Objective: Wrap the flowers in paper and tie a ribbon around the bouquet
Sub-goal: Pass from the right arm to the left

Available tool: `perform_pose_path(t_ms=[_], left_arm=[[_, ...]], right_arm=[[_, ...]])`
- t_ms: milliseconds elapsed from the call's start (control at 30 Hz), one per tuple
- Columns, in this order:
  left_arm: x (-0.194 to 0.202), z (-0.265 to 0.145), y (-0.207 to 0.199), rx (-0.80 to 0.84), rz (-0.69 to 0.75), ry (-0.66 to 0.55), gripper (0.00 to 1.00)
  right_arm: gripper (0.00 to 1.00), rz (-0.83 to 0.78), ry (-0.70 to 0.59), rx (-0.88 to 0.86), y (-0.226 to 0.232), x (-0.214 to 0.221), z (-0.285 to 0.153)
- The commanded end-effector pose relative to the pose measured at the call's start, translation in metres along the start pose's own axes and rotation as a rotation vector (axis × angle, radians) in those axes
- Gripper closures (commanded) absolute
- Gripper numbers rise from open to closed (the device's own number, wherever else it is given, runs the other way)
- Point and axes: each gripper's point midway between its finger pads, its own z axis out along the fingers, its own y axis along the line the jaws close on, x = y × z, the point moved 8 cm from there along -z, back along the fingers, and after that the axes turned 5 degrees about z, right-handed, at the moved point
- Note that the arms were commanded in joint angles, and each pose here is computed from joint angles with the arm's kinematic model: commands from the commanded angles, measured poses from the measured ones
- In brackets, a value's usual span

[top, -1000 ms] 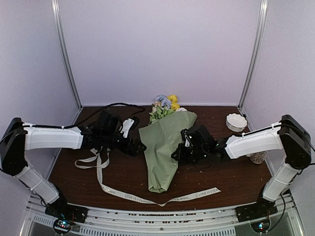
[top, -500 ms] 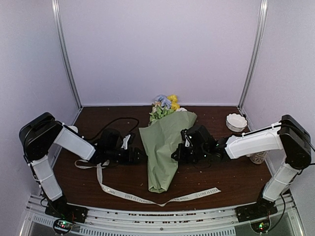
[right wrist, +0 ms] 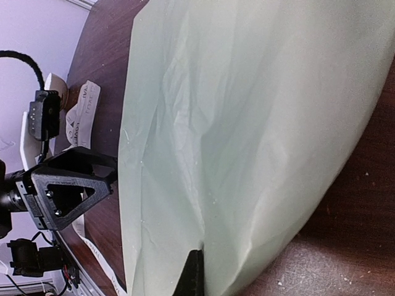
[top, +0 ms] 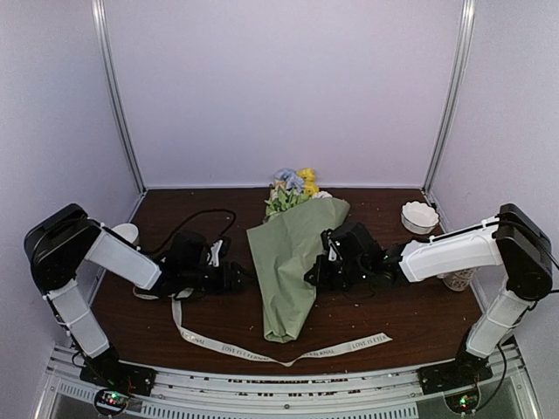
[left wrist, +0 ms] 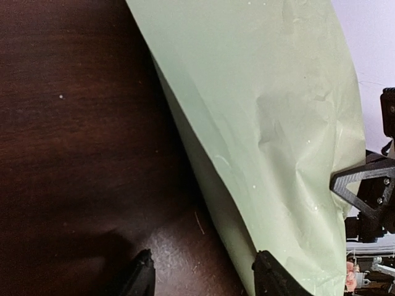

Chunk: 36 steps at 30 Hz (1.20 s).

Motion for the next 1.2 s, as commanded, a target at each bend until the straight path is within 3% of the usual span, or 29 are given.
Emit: perform_pose_path(t_ms=[0, 267, 600, 967, 1167], left_arm=[[-0.017, -0.02, -0.016, -0.029, 0.067, -0.104, 0.41], [-0.018, -0.016, -0.027, -0.059, 0.115, -0.078, 0.3], [-0.007, 0.017, -0.019, 0.007, 0.053, -0.001, 0.3], [0.01, 0.039, -0.02, 0.089, -0.002, 0.055, 0.43], [0.012, 0.046, -0.024, 0.13, -0.013, 0.076, 0.6]], right_arm=[[1.0, -0.015, -0.036, -0.015, 0.006, -0.008, -0.005], [1.0, -0.016, -0.037, -0.014, 0.007, -0.009, -0.004], [1.0, -0.016, -0.036, -0.017, 0.008, -0.01, -0.004], [1.0, -0.012, -0.038, -0.028, 0.009, -0.01, -0.003], [1.0, -0.014, -0.04, -0.03, 0.01, -0.011, -0.003]])
